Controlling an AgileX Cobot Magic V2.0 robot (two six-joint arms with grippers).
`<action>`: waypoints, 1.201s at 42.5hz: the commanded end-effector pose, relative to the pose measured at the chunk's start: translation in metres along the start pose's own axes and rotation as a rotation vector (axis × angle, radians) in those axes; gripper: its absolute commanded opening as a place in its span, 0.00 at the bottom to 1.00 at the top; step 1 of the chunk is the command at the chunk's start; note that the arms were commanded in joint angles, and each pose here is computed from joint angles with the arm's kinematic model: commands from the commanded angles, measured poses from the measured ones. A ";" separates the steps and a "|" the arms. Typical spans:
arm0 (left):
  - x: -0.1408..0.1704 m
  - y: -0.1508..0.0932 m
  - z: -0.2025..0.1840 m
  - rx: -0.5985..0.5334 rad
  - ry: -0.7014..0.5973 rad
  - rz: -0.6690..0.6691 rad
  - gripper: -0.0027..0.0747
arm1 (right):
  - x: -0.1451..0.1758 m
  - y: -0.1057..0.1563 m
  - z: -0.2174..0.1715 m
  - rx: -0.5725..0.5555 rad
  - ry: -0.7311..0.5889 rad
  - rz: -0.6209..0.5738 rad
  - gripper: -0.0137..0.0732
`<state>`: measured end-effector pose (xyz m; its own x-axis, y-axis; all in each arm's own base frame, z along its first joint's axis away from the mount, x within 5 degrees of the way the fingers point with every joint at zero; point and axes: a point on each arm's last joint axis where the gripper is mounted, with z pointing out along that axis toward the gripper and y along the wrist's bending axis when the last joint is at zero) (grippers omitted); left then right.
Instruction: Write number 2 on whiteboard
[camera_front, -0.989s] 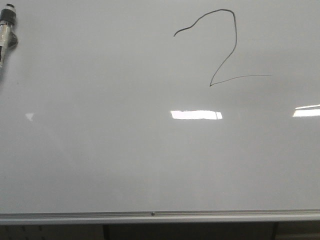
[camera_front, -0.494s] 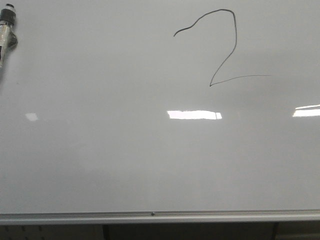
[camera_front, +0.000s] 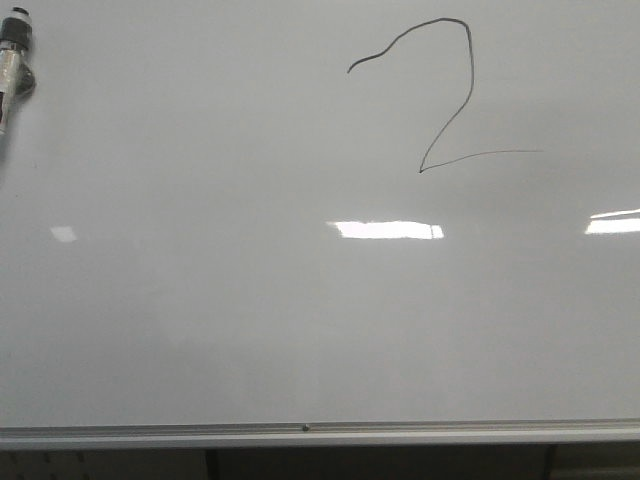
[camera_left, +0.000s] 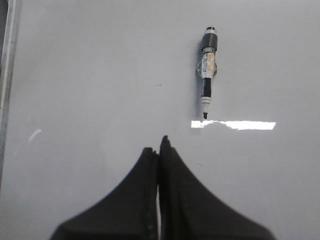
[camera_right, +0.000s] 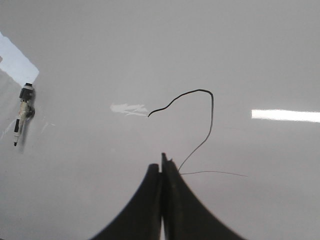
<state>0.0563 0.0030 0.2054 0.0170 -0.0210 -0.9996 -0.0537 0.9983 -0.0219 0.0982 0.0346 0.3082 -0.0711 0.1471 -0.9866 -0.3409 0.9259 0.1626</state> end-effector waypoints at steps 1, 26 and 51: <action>-0.001 0.000 -0.001 -0.002 -0.079 -0.009 0.01 | -0.009 -0.001 0.000 0.016 -0.031 0.004 0.02; -0.001 0.000 -0.001 -0.002 -0.079 -0.009 0.01 | 0.058 -0.024 -0.030 0.202 -0.076 -0.151 0.02; -0.001 0.000 -0.001 -0.002 -0.079 -0.009 0.01 | 0.108 -0.036 -0.050 0.355 -0.048 -0.057 0.02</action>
<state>0.0563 0.0030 0.2054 0.0170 -0.0210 -0.9996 -0.0537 0.9983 -0.0219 0.0566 0.0009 0.1908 -0.0822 0.1076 -0.9908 0.0003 0.9942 0.1080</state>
